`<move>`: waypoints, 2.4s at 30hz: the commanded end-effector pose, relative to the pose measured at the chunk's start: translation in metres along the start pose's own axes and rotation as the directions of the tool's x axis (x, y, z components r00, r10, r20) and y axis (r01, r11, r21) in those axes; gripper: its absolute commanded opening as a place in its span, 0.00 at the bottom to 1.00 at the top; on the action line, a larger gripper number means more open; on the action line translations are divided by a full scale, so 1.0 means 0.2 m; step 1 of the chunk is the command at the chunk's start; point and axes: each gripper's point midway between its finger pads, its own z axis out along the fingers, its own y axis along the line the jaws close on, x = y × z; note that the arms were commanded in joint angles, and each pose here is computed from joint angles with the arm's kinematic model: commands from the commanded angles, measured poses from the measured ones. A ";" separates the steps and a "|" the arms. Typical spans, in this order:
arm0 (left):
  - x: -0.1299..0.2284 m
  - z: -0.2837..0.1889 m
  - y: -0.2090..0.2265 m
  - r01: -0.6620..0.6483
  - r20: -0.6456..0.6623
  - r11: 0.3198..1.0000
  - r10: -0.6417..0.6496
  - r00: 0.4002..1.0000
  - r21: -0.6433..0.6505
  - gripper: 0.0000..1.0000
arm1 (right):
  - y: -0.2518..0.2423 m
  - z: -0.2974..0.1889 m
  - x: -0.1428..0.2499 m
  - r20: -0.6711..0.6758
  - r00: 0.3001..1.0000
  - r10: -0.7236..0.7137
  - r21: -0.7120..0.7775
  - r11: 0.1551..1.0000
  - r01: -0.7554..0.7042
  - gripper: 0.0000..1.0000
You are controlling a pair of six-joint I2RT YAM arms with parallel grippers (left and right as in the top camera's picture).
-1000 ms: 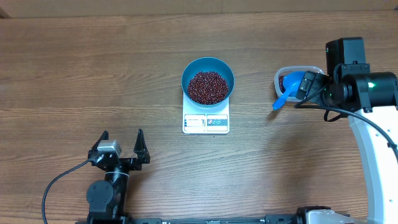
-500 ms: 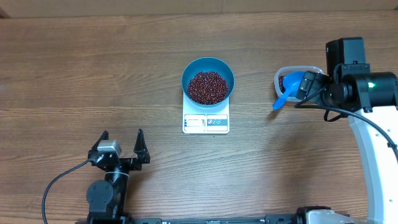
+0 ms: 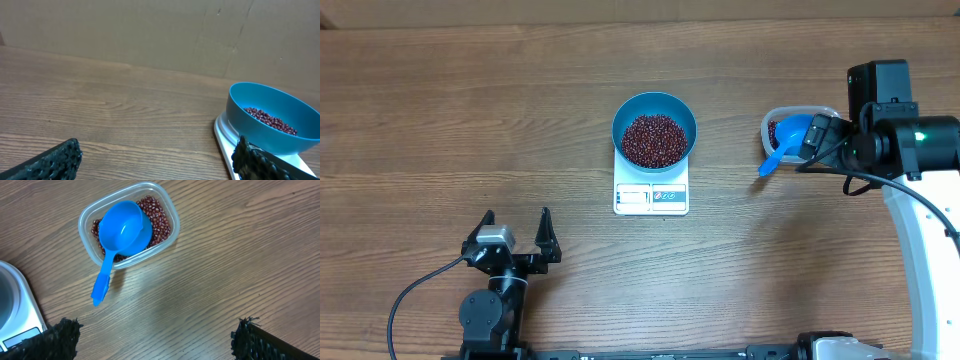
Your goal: Scoop item into bowl and weigh 150g on scale
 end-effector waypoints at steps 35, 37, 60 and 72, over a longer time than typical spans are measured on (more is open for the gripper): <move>0.00 0.00 -0.01 0.017 0.003 1.000 -0.017 1.000 0.010 1.00 | 0.19 -0.10 -0.03 0.840 0.441 0.317 -0.455 0.854 0.252 1.00; 0.00 0.00 -0.01 0.017 0.003 1.000 -0.017 1.000 0.010 1.00 | 0.17 -0.06 0.05 0.839 0.444 0.315 -0.457 0.851 0.258 1.00; 0.00 0.00 -0.01 0.017 0.003 1.000 -0.017 1.000 0.010 1.00 | 0.08 0.15 0.46 0.873 0.478 0.098 -0.298 0.882 0.364 1.00; 0.00 0.00 -0.01 0.017 0.003 1.000 -0.017 1.000 0.010 1.00 | 0.10 0.14 0.48 0.886 0.460 0.050 -0.263 0.873 0.411 1.00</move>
